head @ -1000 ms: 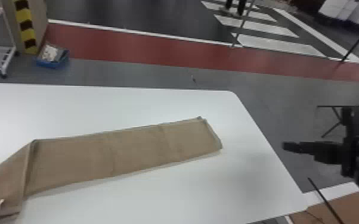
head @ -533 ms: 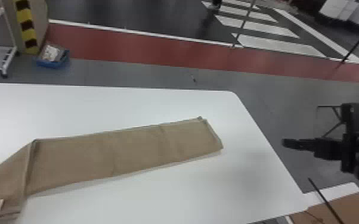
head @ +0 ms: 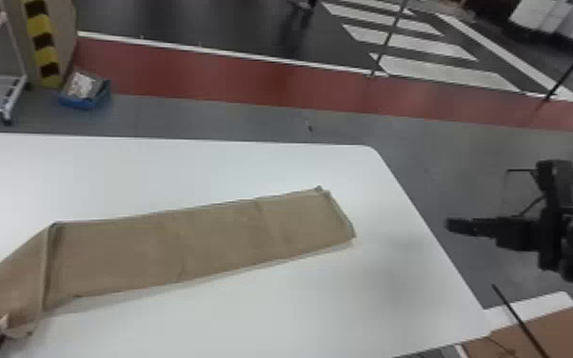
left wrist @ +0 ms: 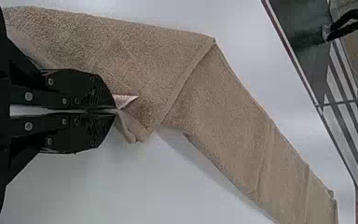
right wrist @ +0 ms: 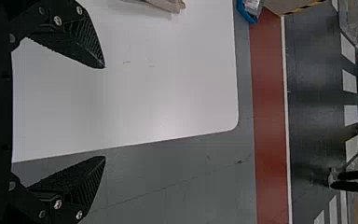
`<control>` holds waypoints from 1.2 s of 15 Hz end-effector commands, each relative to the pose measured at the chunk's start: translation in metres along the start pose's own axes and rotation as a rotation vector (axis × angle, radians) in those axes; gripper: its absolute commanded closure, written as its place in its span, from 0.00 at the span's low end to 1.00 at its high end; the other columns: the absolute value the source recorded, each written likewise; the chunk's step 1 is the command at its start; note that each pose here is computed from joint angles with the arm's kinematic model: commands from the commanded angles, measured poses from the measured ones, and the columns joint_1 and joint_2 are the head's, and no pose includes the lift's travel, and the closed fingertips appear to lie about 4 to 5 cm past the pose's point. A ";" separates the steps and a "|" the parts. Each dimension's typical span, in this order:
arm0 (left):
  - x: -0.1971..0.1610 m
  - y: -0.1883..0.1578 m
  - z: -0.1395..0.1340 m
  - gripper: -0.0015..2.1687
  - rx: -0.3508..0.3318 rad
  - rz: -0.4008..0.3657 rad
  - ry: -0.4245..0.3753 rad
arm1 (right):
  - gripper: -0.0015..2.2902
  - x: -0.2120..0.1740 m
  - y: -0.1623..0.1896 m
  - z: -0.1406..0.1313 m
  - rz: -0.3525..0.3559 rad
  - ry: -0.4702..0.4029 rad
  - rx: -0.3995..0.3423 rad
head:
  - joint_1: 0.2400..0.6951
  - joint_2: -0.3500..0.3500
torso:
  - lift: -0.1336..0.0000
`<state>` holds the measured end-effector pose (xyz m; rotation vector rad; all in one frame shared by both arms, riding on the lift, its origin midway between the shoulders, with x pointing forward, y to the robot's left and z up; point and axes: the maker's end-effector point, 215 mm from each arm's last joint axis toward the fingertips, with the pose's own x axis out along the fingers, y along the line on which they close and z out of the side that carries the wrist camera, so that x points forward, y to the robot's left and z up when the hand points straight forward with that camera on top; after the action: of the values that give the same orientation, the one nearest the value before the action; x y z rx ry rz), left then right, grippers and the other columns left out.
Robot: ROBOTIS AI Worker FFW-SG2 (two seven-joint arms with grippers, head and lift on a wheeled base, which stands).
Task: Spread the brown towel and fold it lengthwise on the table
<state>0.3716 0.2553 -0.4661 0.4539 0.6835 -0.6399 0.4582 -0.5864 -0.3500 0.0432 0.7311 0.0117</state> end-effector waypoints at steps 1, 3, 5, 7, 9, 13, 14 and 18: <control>-0.012 0.010 0.008 0.66 -0.013 0.010 -0.026 | 0.09 0.003 0.004 -0.001 0.006 0.003 -0.001 | 1.00 0.00 | 0.07; -0.031 0.023 0.017 0.66 -0.078 -0.001 -0.057 | 0.09 0.004 0.005 -0.001 0.007 0.003 -0.004 | 1.00 0.00 | 0.07; -0.045 0.042 0.030 0.66 -0.142 -0.004 -0.083 | 0.09 0.005 0.007 -0.004 0.010 0.005 -0.001 | 1.00 0.00 | 0.07; -0.049 0.059 0.044 0.66 -0.167 0.011 -0.098 | 0.09 0.010 0.014 -0.010 0.019 0.015 0.000 | 1.00 0.00 | 0.07; -0.045 0.079 0.060 0.66 -0.188 0.032 -0.118 | 0.09 0.012 0.021 -0.012 0.026 0.017 -0.005 | 1.00 0.00 | 0.07; -0.027 0.148 0.074 0.66 -0.238 0.104 -0.135 | 0.09 0.010 0.033 -0.016 0.030 0.017 -0.010 | 1.00 0.05 | 0.07; -0.024 0.166 0.069 0.66 -0.260 0.127 -0.126 | 0.09 0.010 0.037 -0.018 0.035 0.016 -0.009 | 1.00 0.09 | 0.07; -0.003 0.202 0.041 0.66 -0.338 0.183 -0.074 | 0.09 0.010 0.044 -0.029 0.035 0.020 0.004 | 1.00 0.18 | 0.07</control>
<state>0.5165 0.3711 -0.3901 0.1930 0.6369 -0.3734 0.4475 -0.5442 -0.3737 0.0569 0.7474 0.0454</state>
